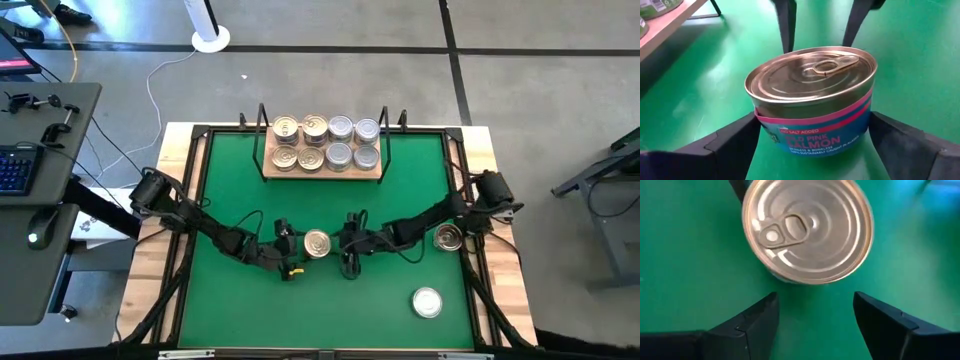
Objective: Stack canned seafood by type on shelf
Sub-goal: Stack the blue/pink tuna can on top of the other blue/pink tuna can on the shelf
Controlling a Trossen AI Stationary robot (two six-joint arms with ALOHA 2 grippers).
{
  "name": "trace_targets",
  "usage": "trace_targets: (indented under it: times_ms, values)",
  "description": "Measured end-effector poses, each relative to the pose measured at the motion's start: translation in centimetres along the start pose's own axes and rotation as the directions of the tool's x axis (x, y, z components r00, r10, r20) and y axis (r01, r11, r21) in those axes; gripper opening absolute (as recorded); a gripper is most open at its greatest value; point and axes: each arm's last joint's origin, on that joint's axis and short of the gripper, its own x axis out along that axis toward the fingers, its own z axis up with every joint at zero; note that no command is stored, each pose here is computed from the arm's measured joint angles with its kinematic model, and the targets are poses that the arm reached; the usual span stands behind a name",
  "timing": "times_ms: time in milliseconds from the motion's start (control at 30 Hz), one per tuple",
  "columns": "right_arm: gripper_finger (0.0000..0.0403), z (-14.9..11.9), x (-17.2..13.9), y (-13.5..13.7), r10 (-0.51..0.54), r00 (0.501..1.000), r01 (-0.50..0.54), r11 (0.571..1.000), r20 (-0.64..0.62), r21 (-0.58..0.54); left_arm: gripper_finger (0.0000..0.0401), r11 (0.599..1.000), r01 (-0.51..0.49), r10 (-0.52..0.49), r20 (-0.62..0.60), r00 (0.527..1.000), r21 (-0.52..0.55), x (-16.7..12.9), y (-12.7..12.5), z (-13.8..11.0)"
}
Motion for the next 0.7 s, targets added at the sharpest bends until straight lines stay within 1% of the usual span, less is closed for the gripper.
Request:
trace_targets:
  times_ms: [100,167,267,333,467,567,633,700]
  values:
    - [0.0248,0.5,-1.2,1.2,-0.052,0.999,0.053,0.994,0.013,-0.093,0.0348,1.000,0.000,-0.001,-0.004,1.000,-0.024,0.0,0.0,0.0]
    - [0.0248,0.7,-2.0,2.4,-0.091,0.995,0.097,0.980,0.044,-0.172,0.0348,0.999,0.016,-0.017,-0.008,1.000,-0.048,0.0,0.0,-0.1]
    - [0.0248,0.9,-2.5,4.3,-0.099,0.992,0.120,0.935,0.081,-0.333,0.0348,0.994,0.047,-0.048,-0.010,0.999,-0.102,0.1,0.0,0.0]
    - [0.0248,1.3,-2.5,5.5,-0.091,0.989,0.133,0.901,0.119,-0.414,0.0348,0.989,0.066,-0.068,-0.014,0.998,-0.134,0.2,0.1,0.0]
    - [0.0248,1.9,-1.4,6.7,-0.148,0.979,0.200,0.850,0.143,-0.488,0.0348,0.976,0.088,-0.093,-0.018,0.996,-0.199,0.4,0.3,0.1]
    - [0.0248,2.3,-0.1,7.2,-0.158,0.978,0.209,0.819,0.140,-0.534,0.0348,0.960,0.107,-0.116,-0.022,0.993,-0.260,0.6,0.6,0.1]
    - [0.0248,2.3,0.8,7.6,-0.171,0.977,0.212,0.784,0.126,-0.583,0.0348,0.948,0.122,-0.134,-0.022,0.991,-0.294,0.7,0.7,0.2]
    - [0.0248,2.4,1.6,7.8,-0.212,0.971,0.236,0.742,0.113,-0.628,0.0348,0.939,0.134,-0.149,-0.022,0.989,-0.317,0.8,0.9,0.3]
